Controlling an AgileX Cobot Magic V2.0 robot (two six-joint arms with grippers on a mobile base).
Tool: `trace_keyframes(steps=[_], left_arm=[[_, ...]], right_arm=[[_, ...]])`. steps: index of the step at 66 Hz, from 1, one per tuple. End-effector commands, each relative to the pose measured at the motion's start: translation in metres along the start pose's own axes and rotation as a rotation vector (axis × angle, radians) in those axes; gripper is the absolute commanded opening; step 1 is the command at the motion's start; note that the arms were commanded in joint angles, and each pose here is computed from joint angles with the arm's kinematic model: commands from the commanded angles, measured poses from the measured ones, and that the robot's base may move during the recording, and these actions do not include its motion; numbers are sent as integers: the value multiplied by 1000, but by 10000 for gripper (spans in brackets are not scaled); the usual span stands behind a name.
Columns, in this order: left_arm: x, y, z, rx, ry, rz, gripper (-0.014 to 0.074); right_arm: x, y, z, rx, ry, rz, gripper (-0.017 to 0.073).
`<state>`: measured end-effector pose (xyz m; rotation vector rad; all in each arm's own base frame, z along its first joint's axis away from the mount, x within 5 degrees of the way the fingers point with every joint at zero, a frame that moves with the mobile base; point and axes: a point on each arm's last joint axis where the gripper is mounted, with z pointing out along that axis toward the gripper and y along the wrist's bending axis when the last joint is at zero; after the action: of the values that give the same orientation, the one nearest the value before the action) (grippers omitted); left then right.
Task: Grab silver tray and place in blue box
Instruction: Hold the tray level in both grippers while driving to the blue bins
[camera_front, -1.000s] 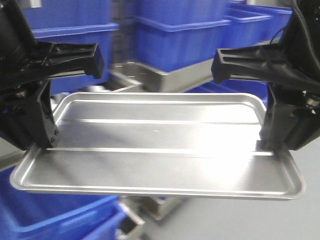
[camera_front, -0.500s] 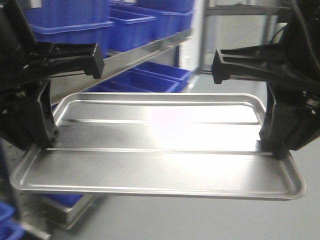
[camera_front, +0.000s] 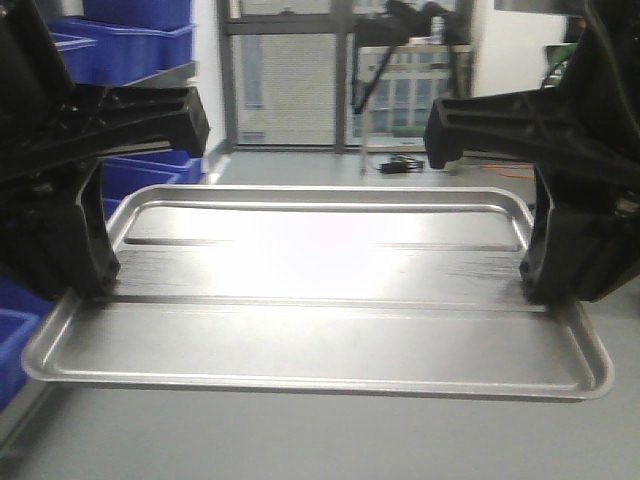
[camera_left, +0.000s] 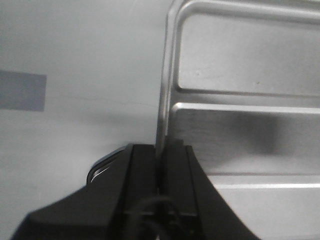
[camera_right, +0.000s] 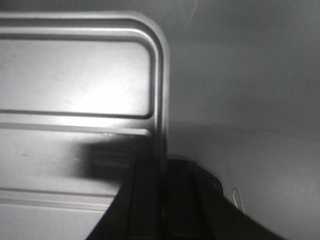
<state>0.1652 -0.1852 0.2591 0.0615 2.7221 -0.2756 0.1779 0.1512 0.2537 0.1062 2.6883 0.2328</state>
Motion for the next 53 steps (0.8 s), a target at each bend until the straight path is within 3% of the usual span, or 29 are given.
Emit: trace_keyframes(steps=[1,53], left_arm=[[-6,-1,-14,26,-53,3,-104],[-6,-1,-14,26,-53,3,-104]], right_arm=[[-7,-1,-11,-6,-51,-24,60],[-7,-1,-11,-6,-51,-24,60]])
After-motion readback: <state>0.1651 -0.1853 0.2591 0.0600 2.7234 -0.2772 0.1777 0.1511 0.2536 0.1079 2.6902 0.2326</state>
